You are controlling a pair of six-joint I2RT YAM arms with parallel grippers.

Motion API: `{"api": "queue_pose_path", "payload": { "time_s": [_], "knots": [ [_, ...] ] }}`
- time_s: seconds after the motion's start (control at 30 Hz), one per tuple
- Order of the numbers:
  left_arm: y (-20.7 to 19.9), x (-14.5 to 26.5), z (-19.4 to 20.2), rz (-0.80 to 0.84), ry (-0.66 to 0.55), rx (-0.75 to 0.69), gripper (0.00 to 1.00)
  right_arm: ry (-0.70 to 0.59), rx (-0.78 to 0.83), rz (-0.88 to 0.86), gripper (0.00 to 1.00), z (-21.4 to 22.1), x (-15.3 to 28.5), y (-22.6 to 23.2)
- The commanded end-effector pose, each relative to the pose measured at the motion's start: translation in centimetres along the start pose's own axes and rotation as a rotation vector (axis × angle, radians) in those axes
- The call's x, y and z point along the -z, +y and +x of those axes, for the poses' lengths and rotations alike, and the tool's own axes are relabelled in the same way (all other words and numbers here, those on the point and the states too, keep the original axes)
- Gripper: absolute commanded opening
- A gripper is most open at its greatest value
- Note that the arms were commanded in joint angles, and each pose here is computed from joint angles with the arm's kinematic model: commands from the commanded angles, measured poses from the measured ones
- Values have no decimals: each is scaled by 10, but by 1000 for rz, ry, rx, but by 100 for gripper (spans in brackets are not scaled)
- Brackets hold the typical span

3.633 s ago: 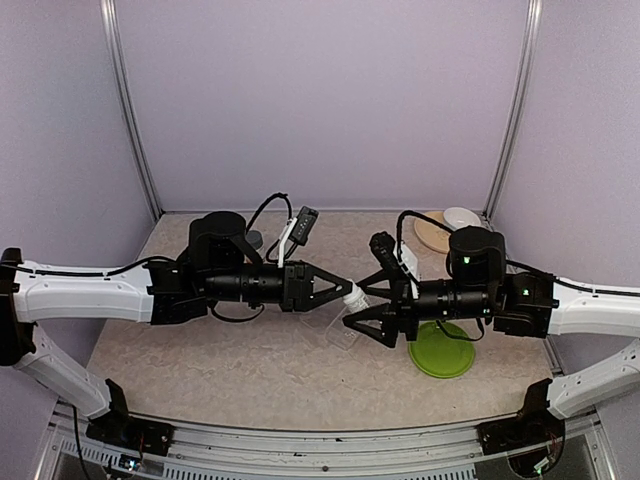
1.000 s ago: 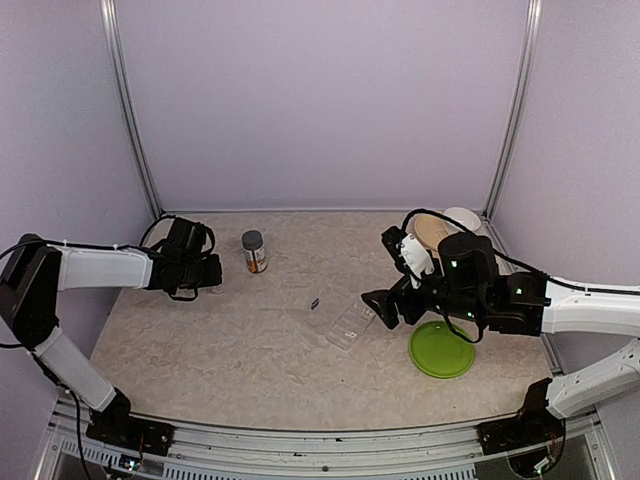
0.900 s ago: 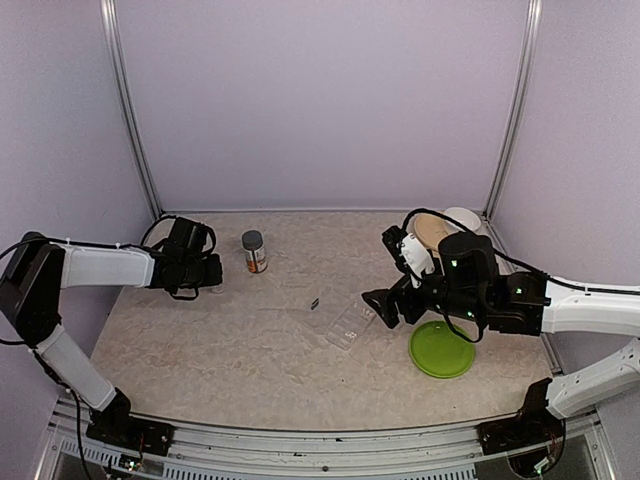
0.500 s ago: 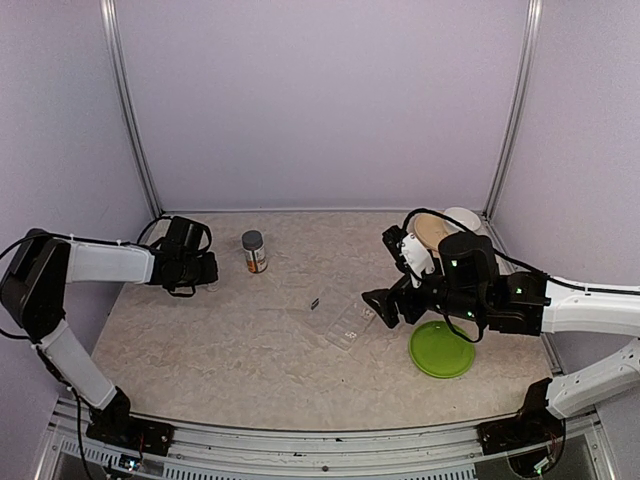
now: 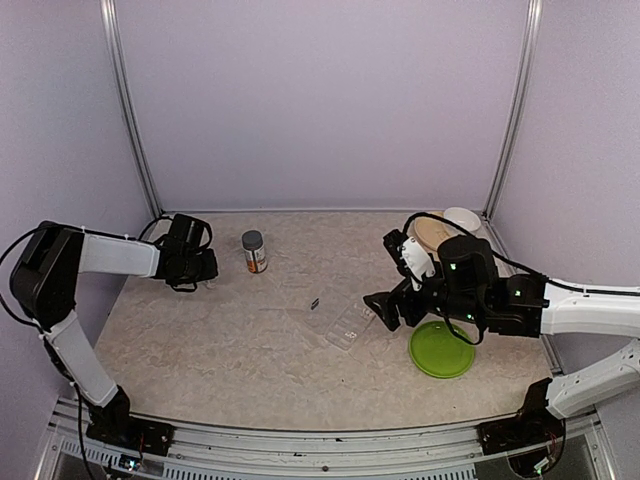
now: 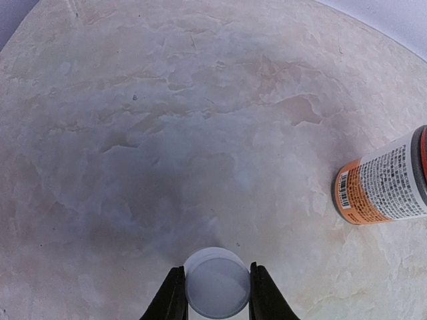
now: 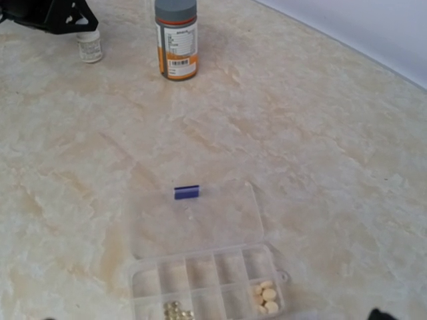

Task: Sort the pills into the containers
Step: Place the pill bottle at the corner of the board.

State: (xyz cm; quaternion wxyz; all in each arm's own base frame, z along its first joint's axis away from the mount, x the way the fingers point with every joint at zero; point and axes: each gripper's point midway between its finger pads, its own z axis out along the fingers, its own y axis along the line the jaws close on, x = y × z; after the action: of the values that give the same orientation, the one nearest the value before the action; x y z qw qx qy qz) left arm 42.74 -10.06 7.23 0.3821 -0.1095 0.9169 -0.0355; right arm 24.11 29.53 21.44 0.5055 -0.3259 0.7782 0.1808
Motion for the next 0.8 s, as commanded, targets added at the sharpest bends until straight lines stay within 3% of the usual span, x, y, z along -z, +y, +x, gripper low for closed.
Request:
{"api": "queue_pose_path", "payload": {
  "time_s": [0.0, 0.23, 0.47, 0.63, 0.77],
  "knots": [
    [-1, -5, -15, -5, -35, 26, 0, -6, -24, 14, 100, 2, 1, -5],
    [1, -8, -15, -20, -41, 29, 0, -6, -25, 18, 100, 4, 3, -6],
    [2, -12, -13, -25, -33, 33, 6, -4, -27, 18, 100, 5, 2, -7],
    [2, -9, -14, -22, -38, 40, 35, -4, -27, 19, 100, 6, 2, -7],
    [1, -5, -18, -12, -48, 44, 46, 2, -27, 21, 100, 8, 1, -8]
  ]
}}
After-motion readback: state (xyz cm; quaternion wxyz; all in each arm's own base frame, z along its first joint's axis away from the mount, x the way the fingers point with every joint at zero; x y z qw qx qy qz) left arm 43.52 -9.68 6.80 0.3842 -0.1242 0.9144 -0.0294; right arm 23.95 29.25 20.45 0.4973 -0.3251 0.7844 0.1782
